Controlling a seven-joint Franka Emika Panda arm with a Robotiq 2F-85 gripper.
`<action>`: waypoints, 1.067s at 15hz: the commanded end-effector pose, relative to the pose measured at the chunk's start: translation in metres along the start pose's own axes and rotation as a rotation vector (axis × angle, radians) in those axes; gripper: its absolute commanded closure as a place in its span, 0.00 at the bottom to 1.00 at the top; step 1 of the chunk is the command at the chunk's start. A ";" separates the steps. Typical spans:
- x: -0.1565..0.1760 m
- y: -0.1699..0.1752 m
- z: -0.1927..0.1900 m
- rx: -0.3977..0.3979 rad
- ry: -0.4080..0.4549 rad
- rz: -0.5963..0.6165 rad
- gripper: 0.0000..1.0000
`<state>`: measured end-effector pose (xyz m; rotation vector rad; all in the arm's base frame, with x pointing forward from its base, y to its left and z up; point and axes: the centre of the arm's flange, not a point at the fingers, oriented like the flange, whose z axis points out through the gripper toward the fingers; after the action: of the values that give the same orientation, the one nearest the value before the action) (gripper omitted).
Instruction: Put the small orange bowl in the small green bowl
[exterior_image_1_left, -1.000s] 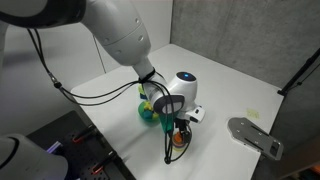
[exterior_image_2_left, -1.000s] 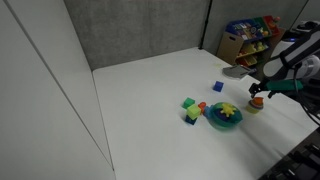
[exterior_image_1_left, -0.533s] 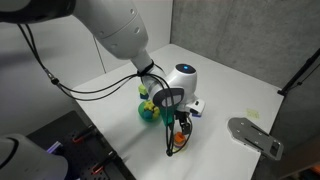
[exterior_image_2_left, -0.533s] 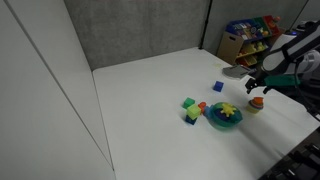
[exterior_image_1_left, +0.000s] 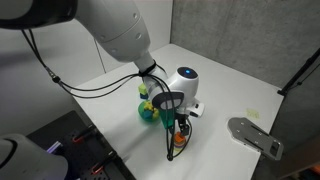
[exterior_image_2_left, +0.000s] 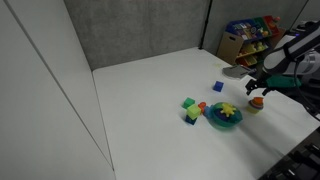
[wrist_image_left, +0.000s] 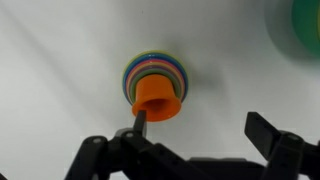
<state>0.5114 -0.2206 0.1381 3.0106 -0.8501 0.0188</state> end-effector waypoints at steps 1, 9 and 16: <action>-0.004 0.006 0.002 0.036 0.008 -0.022 0.00; -0.001 0.005 0.013 0.053 0.017 -0.052 0.00; -0.001 0.003 0.019 0.064 0.033 -0.060 0.00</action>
<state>0.5097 -0.2187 0.1212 3.0611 -0.7839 0.0647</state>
